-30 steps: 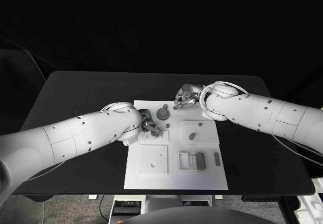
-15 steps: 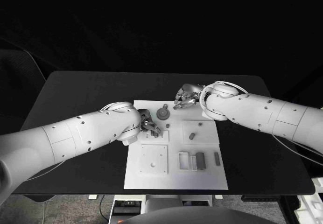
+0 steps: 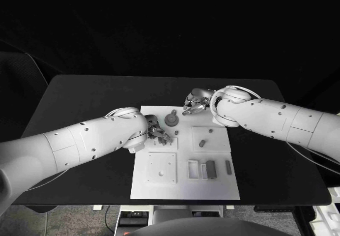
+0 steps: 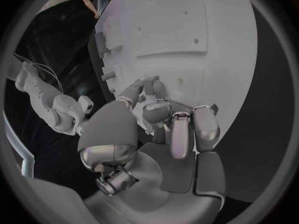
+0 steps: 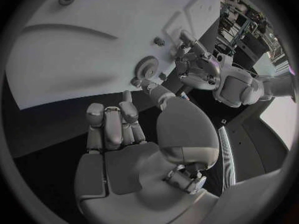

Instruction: Assemble the parts on the task board

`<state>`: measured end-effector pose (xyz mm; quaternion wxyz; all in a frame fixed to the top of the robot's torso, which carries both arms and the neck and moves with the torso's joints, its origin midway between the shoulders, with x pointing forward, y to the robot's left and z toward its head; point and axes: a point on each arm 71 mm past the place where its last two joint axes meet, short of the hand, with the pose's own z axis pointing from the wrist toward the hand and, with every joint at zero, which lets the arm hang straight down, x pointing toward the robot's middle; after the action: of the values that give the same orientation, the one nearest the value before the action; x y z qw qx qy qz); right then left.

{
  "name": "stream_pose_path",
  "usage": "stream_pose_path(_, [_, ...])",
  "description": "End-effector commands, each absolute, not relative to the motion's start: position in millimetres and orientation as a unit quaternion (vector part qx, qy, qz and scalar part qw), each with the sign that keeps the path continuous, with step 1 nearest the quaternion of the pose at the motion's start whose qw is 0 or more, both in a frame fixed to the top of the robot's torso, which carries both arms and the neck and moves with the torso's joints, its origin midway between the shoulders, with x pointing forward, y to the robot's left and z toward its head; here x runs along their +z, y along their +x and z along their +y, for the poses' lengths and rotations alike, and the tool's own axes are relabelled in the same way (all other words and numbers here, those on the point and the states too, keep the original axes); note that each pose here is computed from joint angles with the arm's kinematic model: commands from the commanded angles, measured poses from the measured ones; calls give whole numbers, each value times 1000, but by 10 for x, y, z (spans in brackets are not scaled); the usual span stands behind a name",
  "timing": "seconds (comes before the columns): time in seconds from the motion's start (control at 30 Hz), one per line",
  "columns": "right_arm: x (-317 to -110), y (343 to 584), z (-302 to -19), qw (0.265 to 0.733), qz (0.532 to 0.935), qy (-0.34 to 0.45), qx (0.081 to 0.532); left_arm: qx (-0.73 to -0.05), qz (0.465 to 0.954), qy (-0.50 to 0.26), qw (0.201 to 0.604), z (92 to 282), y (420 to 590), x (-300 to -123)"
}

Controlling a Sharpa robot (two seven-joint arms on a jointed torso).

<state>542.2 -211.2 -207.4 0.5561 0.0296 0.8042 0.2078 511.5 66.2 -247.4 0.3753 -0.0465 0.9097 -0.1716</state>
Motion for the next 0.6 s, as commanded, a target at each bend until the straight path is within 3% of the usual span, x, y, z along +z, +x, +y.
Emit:
stream_pose_path(0.03, [-2081, 5416, -2101, 553, 807, 23, 207, -176, 911, -44, 371, 642, 5103, -2472])
stream_pose_path(0.6, [-2080, 5414, -2102, 553, 807, 23, 207, -178, 910, -43, 372, 618, 5102, -2469])
